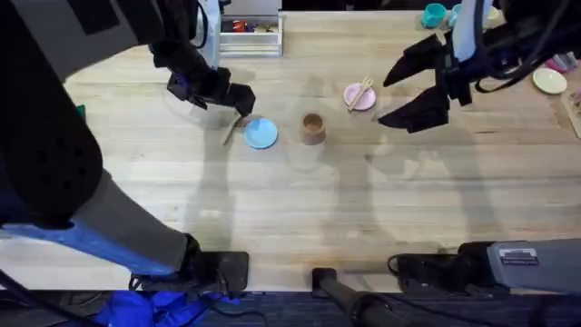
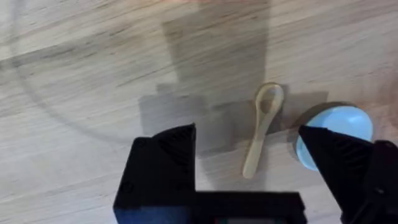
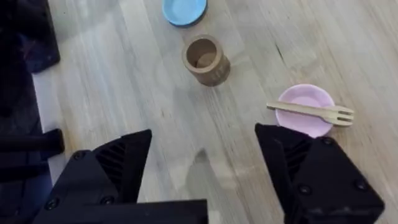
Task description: Pick up a utensil and set it on the pink plate, then put the other utensil in the container.
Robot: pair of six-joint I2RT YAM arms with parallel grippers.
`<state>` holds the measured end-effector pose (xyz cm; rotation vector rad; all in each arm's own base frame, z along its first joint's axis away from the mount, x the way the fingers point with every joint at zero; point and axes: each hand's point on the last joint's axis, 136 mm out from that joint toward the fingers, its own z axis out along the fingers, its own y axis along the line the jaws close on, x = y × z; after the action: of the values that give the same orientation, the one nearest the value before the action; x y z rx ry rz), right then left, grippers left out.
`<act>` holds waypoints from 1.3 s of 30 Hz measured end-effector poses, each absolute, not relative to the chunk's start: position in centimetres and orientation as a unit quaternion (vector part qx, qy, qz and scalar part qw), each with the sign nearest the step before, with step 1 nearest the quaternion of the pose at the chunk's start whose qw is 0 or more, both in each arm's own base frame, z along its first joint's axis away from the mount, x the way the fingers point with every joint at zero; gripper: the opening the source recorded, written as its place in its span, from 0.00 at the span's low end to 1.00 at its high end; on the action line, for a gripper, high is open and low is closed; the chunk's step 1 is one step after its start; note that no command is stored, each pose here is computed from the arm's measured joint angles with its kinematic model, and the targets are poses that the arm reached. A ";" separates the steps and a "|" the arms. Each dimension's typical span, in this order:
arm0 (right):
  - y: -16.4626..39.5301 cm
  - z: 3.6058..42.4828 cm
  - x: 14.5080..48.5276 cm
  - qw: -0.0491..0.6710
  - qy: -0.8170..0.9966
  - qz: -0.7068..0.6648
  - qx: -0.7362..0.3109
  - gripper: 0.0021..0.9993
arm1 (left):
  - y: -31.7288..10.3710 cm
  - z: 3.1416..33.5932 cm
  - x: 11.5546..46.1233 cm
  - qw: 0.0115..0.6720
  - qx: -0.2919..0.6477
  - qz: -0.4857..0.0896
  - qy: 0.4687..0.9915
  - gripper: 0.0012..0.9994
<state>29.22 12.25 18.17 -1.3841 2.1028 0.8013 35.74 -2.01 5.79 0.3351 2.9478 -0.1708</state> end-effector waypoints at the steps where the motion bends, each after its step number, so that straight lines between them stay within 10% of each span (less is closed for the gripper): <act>1: 12.3 18.2 29.2 0.247 0.771 0.294 -0.508 1.00 | -2.0 5.7 35.7 0.083 0.112 -0.057 0.989 0.99; 39: 12.3 18.2 29.2 0.247 0.771 0.294 -0.508 1.00 | -2.0 3.8 34.7 0.054 0.128 -0.022 0.990 0.99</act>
<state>29.23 12.25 18.17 -1.3842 2.1025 0.8010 34.68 -1.97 3.77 0.3875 3.0081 -0.0681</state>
